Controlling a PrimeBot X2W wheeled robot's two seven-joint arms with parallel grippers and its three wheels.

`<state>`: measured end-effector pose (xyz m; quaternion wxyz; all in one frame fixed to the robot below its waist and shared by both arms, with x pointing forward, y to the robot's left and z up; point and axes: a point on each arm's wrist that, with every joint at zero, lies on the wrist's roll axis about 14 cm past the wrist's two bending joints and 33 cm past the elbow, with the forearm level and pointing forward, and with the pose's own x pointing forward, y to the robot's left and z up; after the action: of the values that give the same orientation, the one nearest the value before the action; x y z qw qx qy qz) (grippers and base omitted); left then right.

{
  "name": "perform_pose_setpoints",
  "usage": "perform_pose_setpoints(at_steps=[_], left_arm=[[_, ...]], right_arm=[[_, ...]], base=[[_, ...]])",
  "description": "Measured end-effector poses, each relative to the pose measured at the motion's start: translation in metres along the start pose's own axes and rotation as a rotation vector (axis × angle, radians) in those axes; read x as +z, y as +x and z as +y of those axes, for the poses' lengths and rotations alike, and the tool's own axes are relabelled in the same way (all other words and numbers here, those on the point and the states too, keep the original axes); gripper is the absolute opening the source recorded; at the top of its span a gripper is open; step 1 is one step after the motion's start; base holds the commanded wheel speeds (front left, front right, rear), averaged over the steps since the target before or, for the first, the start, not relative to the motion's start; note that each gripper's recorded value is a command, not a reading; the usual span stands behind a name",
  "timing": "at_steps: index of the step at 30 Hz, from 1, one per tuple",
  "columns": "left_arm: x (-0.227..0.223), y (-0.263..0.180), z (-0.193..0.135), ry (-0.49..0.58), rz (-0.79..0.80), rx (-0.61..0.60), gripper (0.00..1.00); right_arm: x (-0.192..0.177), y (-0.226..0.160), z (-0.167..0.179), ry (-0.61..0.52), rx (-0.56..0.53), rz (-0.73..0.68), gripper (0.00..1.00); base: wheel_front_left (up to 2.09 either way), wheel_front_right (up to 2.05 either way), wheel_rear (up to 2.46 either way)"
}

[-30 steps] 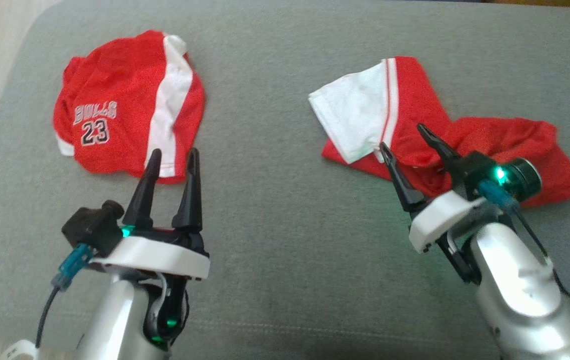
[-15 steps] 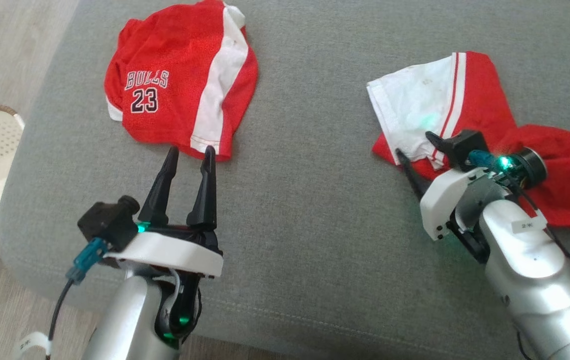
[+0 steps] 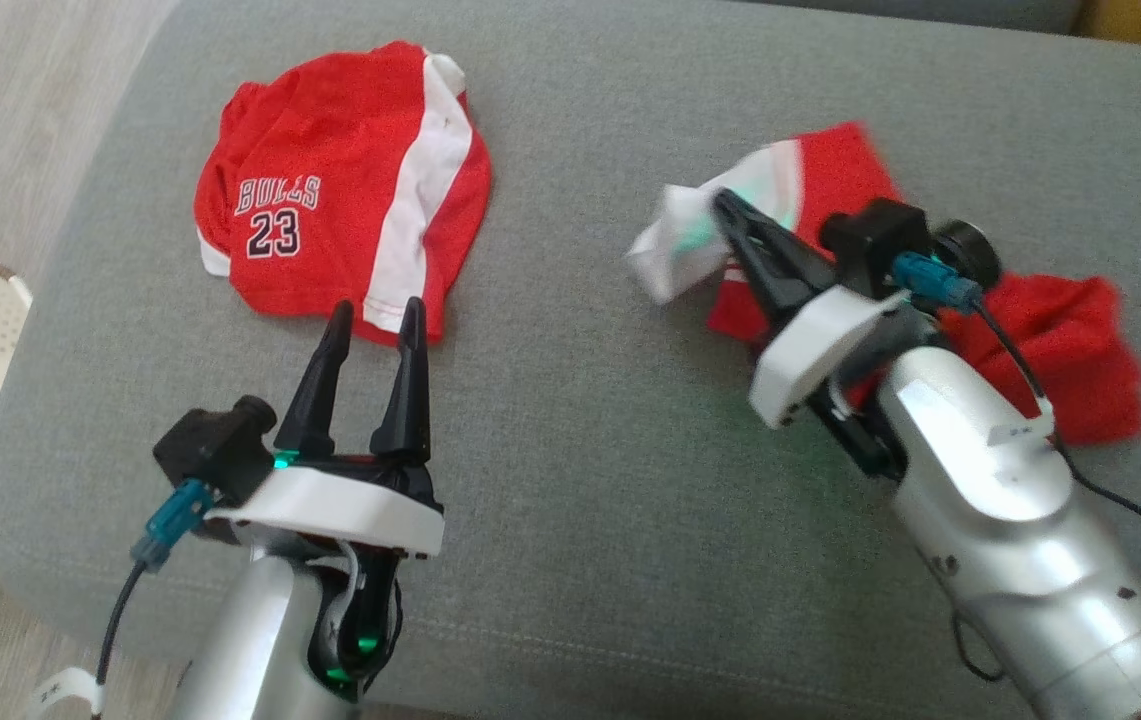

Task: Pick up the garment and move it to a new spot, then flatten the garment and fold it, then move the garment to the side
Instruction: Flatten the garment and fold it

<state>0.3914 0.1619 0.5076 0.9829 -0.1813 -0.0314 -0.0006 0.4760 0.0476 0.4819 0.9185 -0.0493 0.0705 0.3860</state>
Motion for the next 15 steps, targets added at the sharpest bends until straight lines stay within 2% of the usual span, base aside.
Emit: perform_pose_setpoints(at_steps=[5,6,9,11,13,14,15], left_arm=[[0.004,0.000,-0.007,-0.010,-0.013,-0.018,1.00],[0.005,0.000,-0.008,-0.012,-0.014,-0.021,1.00],[0.003,0.000,-0.006,-0.011,-0.009,-0.017,1.00],[0.001,0.000,-0.005,-0.012,-0.005,-0.014,1.00],[-0.002,0.001,-0.004,-0.012,0.004,-0.011,1.00],[-0.002,0.001,-0.004,-0.012,0.004,-0.011,1.00],[-0.004,0.001,-0.004,-0.012,0.010,-0.011,1.00]], right_arm=[[0.058,0.000,0.012,0.072,0.035,-0.153,0.00],[0.074,-0.001,-0.009,0.117,-0.009,-0.184,0.00],[0.087,-0.010,-0.066,0.146,-0.133,-0.203,0.00],[0.080,-0.021,-0.111,0.220,-0.243,-0.186,0.00],[0.059,-0.034,-0.153,0.244,-0.351,-0.125,0.00],[0.059,-0.034,-0.153,0.244,-0.351,-0.125,0.00],[0.046,-0.043,-0.174,0.239,-0.412,-0.083,0.07]], base=[[0.00,0.00,0.00],[0.00,0.00,0.00],[0.00,0.00,0.00],[0.00,0.00,0.00],[0.00,0.00,0.00],[0.00,0.00,0.00],[0.00,0.00,0.00]])
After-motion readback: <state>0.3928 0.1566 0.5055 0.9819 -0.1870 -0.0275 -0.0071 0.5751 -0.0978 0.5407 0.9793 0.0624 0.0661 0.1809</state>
